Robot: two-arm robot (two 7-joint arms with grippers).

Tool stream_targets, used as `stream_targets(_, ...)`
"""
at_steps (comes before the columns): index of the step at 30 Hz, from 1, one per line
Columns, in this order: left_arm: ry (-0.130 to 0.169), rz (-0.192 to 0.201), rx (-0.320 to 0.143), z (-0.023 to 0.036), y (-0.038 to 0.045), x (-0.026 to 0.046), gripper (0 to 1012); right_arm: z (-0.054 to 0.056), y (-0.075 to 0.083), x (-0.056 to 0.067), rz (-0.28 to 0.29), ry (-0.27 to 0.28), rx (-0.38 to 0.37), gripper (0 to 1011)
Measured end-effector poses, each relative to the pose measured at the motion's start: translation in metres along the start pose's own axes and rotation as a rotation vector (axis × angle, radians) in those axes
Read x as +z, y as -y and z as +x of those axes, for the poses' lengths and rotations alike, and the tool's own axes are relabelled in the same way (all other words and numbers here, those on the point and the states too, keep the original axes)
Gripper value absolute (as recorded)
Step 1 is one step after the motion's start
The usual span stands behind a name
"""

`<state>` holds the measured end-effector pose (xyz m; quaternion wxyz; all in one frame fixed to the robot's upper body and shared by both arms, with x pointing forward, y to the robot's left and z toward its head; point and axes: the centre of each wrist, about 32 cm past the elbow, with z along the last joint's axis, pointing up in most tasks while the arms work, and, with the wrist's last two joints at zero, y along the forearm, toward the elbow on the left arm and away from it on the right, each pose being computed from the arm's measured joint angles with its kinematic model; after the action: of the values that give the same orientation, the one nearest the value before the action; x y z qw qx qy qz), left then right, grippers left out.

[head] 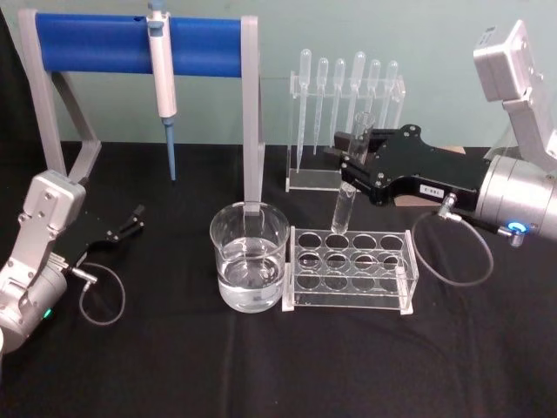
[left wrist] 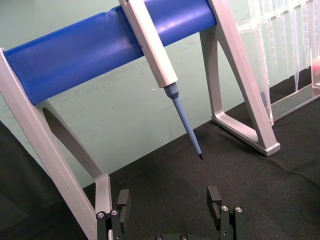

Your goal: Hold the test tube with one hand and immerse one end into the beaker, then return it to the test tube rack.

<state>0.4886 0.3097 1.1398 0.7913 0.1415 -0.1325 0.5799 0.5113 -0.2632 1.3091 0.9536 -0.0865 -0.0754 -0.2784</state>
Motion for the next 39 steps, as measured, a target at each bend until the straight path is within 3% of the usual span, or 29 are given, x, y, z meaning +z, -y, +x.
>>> stream_targets(39, 0.0, 0.0, 0.0, 0.0, 0.0, 0.0, 1000, 0.0002, 0.0016, 0.0042, 0.003, -0.01, -0.003, 224)
